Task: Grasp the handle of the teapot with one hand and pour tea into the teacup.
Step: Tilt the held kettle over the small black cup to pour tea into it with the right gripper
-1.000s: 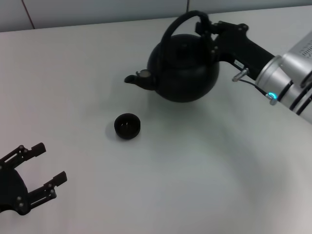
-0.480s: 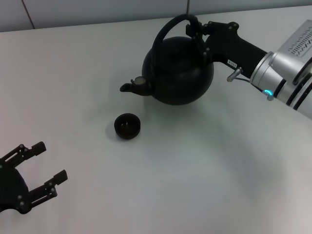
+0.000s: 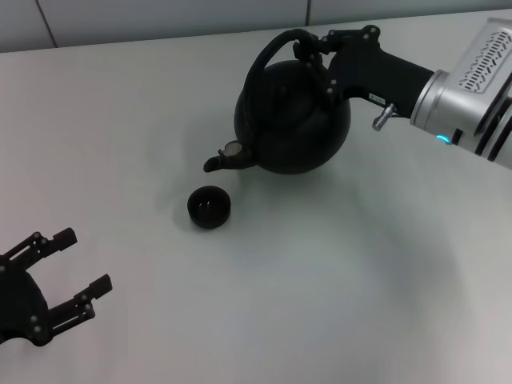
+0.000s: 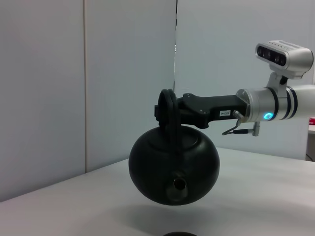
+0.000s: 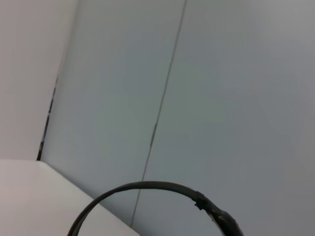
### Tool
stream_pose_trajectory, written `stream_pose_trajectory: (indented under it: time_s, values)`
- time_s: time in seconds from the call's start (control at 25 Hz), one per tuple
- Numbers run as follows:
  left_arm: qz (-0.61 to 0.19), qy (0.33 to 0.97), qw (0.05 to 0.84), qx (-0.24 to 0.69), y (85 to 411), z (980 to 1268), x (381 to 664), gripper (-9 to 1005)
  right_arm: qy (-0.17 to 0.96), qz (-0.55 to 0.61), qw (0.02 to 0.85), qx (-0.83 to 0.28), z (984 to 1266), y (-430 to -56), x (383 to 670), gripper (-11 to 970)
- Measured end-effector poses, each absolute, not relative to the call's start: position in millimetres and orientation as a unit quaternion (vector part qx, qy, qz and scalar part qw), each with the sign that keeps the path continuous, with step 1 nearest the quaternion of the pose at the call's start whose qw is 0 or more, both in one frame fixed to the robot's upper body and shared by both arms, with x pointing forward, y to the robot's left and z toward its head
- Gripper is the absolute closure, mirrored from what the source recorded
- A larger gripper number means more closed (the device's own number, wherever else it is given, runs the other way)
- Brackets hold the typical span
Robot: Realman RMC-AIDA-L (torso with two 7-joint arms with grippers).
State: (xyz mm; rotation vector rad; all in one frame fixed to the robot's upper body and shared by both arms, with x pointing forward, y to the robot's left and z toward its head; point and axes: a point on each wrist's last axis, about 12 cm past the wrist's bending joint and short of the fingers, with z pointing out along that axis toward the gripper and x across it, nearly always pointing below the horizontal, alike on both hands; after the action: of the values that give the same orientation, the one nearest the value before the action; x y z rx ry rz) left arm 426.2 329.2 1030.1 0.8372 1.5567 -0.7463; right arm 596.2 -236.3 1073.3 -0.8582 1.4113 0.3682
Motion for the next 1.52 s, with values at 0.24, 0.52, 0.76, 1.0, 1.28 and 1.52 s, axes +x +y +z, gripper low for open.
stream_pose_trajectory:
  time_s: [0.24,0.52,0.76,1.0,1.28,1.52]
  values:
    - [-0.319,0.663,0.575,0.358,328,1031,429,196,0.613,0.150,0.657,-0.412,1079,-233,603,871]
    - [-0.319,0.662,0.577,0.356,328,1032,430,196,0.599,0.129,0.650,-0.449,1081,-228,607,871]
    - [-0.320,0.661,0.578,0.355,327,1032,432,196,0.590,0.119,0.651,-0.463,1083,-226,608,871]
    - [-0.320,0.659,0.579,0.357,326,1033,434,196,0.578,0.109,0.646,-0.487,1087,-226,611,871]
    - [-0.320,0.659,0.579,0.357,326,1034,435,196,0.561,0.100,0.638,-0.518,1091,-223,613,871]
    - [-0.319,0.659,0.580,0.357,326,1034,436,196,0.551,0.094,0.638,-0.530,1093,-220,615,871]
